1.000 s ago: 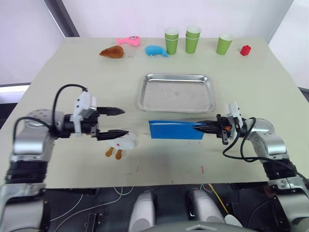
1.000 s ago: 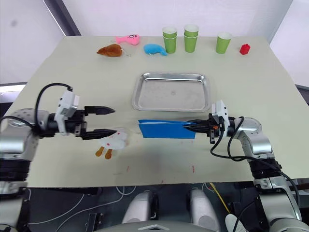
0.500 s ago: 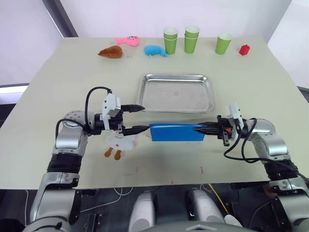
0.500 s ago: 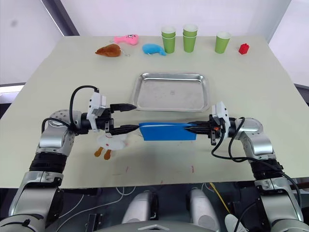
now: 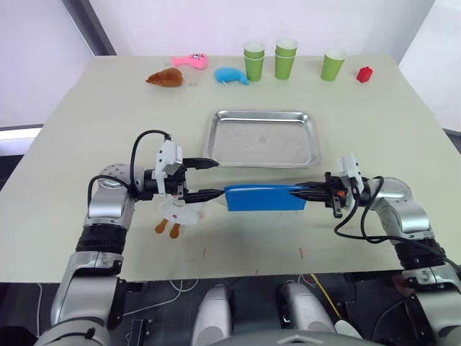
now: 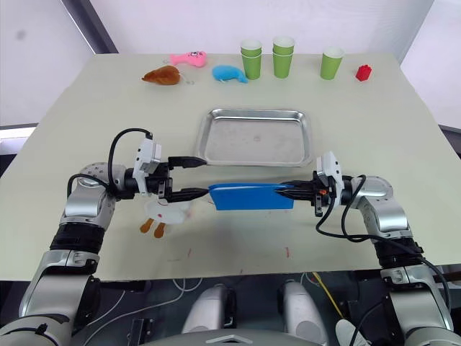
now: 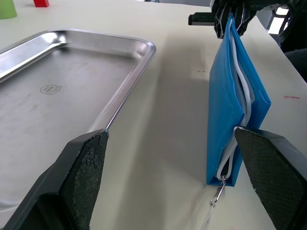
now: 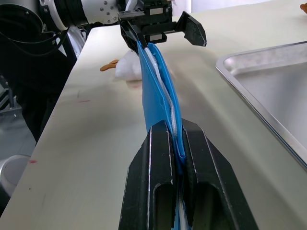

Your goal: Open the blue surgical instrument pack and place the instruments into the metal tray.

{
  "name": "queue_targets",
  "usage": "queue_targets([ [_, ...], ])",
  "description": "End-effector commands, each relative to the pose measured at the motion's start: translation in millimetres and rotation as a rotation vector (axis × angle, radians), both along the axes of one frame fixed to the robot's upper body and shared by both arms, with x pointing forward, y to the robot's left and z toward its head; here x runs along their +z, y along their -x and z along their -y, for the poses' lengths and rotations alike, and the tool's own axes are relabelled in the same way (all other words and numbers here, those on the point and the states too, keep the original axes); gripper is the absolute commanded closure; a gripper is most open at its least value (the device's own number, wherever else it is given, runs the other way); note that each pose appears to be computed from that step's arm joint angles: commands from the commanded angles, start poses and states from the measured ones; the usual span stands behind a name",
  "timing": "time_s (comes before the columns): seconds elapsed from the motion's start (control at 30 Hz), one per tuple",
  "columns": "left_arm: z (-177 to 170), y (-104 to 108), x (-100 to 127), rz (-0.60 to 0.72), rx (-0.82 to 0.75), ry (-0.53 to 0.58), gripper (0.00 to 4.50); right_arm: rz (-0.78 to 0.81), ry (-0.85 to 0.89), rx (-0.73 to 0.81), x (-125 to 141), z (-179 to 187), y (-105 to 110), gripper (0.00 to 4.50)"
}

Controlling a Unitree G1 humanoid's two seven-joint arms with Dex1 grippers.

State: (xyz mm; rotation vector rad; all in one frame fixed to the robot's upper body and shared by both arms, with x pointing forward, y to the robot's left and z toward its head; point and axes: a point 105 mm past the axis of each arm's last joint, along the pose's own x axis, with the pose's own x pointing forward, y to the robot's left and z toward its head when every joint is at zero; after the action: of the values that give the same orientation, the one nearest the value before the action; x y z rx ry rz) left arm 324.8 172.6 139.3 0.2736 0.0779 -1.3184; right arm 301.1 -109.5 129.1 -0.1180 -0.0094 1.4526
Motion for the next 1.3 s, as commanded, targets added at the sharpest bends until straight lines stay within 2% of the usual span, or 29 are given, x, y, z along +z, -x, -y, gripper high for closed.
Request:
queue_targets([
  [0.03, 1.4, 2.7, 8.4, 0.034, -0.036, -0.014, 0.07, 0.057, -0.025, 0.024, 12.0, -4.7, 3.4, 4.50],
  [0.67, 1.2, -0.4, 3.5, 0.036, -0.004, 0.010, 0.07, 0.068, -0.039, 0.052, 15.1, -11.7, 5.2, 4.50],
  [0.83, 15.8, 9.9, 3.1, 0.010, -0.065, 0.063, 0.07, 0.068, -0.035, 0.061, 16.4, -12.6, 7.8, 4.50],
  [0.93, 24.8, 14.6, 12.8, -0.005, -0.092, 0.144, 0.07, 0.060, -0.034, 0.062, 15.8, -12.2, 8.2, 4.50],
  [1.0, 26.5, 18.0, 12.1, -0.019, -0.112, 0.133, 0.07, 0.055, -0.033, 0.059, 14.0, -11.2, 7.8, 4.50],
  [1.13, 24.8, 20.5, 8.9, -0.042, -0.122, 0.114, 1.20, 0.051, -0.031, 0.057, 12.4, -10.9, 7.4, 4.50],
  [1.3, 18.2, 18.5, 6.5, -0.052, -0.103, 0.096, 3.45, 0.050, -0.028, 0.049, 11.6, -9.3, 5.9, 4.50],
])
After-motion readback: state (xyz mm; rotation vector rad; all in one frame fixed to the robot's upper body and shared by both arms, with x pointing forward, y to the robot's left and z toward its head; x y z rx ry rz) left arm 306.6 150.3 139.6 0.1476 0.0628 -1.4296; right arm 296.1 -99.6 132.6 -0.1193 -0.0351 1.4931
